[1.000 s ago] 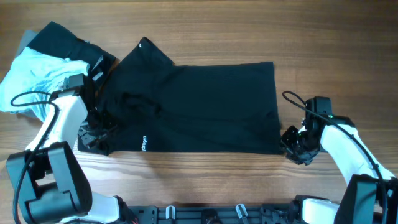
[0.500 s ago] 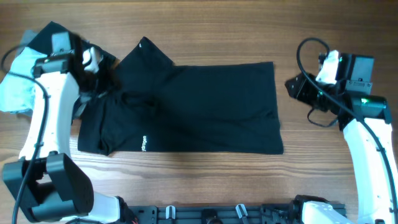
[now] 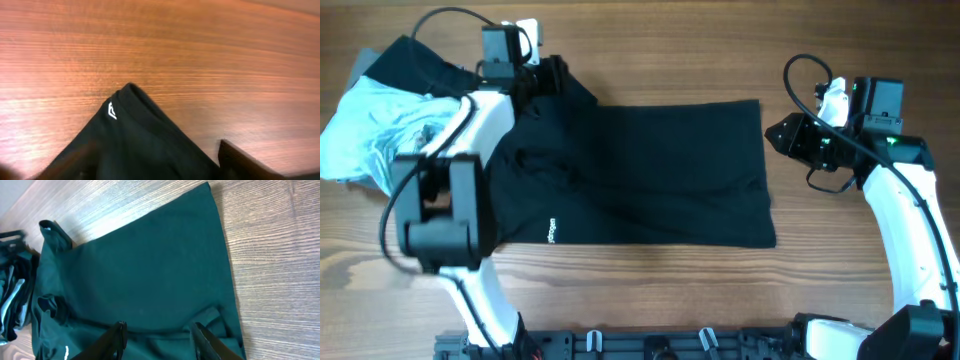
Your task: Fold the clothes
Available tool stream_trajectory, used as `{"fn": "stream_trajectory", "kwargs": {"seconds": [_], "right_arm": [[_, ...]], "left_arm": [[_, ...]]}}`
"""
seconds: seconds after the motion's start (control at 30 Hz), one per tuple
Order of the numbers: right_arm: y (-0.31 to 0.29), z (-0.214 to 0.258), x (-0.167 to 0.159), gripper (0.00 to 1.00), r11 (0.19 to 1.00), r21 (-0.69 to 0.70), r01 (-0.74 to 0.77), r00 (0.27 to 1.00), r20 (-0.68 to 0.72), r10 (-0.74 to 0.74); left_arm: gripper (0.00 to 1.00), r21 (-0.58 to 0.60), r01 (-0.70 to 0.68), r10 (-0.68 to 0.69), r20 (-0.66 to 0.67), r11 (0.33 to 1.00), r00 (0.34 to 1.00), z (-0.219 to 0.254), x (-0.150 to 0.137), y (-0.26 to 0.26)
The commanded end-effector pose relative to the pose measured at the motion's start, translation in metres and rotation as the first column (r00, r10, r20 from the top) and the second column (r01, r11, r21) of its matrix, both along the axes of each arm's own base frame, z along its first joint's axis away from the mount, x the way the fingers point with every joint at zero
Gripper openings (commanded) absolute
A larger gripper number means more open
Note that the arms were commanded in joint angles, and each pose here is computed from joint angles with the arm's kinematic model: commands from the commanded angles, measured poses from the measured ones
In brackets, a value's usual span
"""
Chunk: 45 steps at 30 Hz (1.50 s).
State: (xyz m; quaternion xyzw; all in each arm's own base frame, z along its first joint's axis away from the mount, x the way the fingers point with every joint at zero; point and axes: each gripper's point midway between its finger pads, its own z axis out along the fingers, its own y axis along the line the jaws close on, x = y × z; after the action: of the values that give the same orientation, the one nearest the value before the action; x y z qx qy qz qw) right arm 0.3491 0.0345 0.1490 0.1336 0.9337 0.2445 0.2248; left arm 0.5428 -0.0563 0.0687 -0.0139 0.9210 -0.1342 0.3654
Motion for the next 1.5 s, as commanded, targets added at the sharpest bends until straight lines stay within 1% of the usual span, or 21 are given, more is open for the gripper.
{"fn": "stream_trajectory", "kwargs": {"seconds": [0.0,0.13,0.17,0.2,0.23,0.3,0.37,0.4,0.43,0.53,0.6,0.7,0.83,0.97,1.07,1.13,1.27,1.3,1.33,1.43,1.47], "right_arm": [[0.002,0.004,0.003,0.45,1.0,0.009,-0.024,1.0,0.018,0.024],[0.002,0.004,0.004,0.46,1.0,0.008,-0.025,1.0,0.019,0.024],[0.001,0.004,0.005,0.46,1.0,0.004,-0.022,0.999,0.024,0.022],[0.0,0.004,0.007,0.47,1.0,-0.004,-0.019,0.999,0.032,0.019],[-0.002,0.003,0.01,0.46,1.0,-0.016,-0.013,0.999,0.037,0.013],[-0.008,0.0,0.016,0.47,0.999,-0.042,0.002,0.999,0.047,0.0],[-0.013,-0.009,0.023,0.5,0.998,-0.064,0.016,0.999,0.045,-0.013],[-0.014,-0.015,0.028,0.5,0.998,-0.068,0.017,0.999,0.042,-0.015],[-0.014,-0.019,0.032,0.5,0.998,-0.067,0.018,0.999,0.041,-0.015],[-0.017,-0.041,0.051,0.49,0.998,-0.067,0.018,0.999,0.044,-0.015],[-0.019,-0.06,0.064,0.49,0.997,-0.071,0.013,0.999,0.049,-0.009],[-0.021,-0.086,0.081,0.47,0.996,-0.084,-0.001,0.998,0.061,0.006],[-0.024,-0.107,0.097,0.47,0.996,-0.091,0.004,0.996,0.084,0.004],[-0.014,-0.125,0.11,0.52,0.995,-0.101,-0.016,0.993,0.112,0.027],[-0.01,-0.14,0.115,0.54,0.986,-0.167,-0.007,0.994,0.108,0.026],[-0.006,-0.15,0.119,0.6,0.979,-0.202,-0.006,0.993,0.112,0.029],[-0.001,-0.167,0.128,0.68,0.969,-0.246,0.002,0.991,0.131,0.032],[-0.001,-0.17,0.129,0.68,0.969,-0.246,0.002,0.99,0.136,0.032],[-0.002,-0.172,0.13,0.68,0.969,-0.248,0.004,0.99,0.138,0.031],[-0.004,-0.172,0.132,0.47,0.967,-0.256,0.012,0.989,0.145,0.026],[-0.004,-0.172,0.133,0.36,0.966,-0.257,0.013,0.989,0.146,0.026]], "left_arm": [[0.86,0.018,-0.005,0.004,0.016,1.0,1.0,-0.032,0.014,0.004],[0.85,0.025,0.002,-0.003,0.036,1.0,0.999,-0.049,0.021,0.004],[0.82,0.026,0.002,-0.003,0.031,1.0,1.0,-0.053,0.021,0.004],[0.78,0.032,-0.004,0.003,0.025,0.999,1.0,-0.059,0.021,0.005],[0.71,0.035,-0.007,0.006,0.022,0.999,1.0,-0.063,0.021,0.006],[0.43,0.036,-0.008,0.008,0.013,0.999,1.0,-0.068,0.02,0.006],[0.18,0.027,-0.018,0.018,-0.004,0.999,1.0,-0.068,0.017,0.006],[0.08,0.016,-0.029,0.029,-0.006,0.999,1.0,-0.065,0.017,0.006],[0.04,0.008,-0.037,0.037,-0.005,0.999,0.999,-0.059,0.017,0.007],[0.04,-0.005,-0.052,0.052,0.003,0.999,0.999,-0.033,0.014,0.007],[0.04,0.0,-0.058,0.058,0.007,0.998,0.998,-0.006,0.007,0.009],[0.04,0.024,-0.101,0.101,0.007,0.995,0.995,0.031,-0.007,0.017],[0.04,0.025,-0.101,0.101,-0.004,0.995,0.995,0.056,-0.023,0.018],[0.04,0.03,-0.096,0.097,-0.05,0.995,0.994,0.059,-0.038,0.016],[0.04,0.037,-0.087,0.091,-0.096,0.996,0.991,0.052,-0.047,0.013],[0.04,0.04,-0.085,0.089,-0.118,0.996,0.989,0.048,-0.051,0.012],[0.04,0.047,-0.082,0.089,-0.175,0.995,0.981,0.04,-0.063,0.013],[0.04,0.049,-0.082,0.09,-0.189,0.995,0.978,0.038,-0.066,0.013],[0.04,0.051,-0.081,0.09,-0.204,0.995,0.975,0.036,-0.069,0.013],[0.04,0.056,-0.079,0.09,-0.24,0.995,0.967,0.031,-0.077,0.014],[0.04,0.057,-0.079,0.09,-0.248,0.995,0.965,0.03,-0.078,0.014]]}}
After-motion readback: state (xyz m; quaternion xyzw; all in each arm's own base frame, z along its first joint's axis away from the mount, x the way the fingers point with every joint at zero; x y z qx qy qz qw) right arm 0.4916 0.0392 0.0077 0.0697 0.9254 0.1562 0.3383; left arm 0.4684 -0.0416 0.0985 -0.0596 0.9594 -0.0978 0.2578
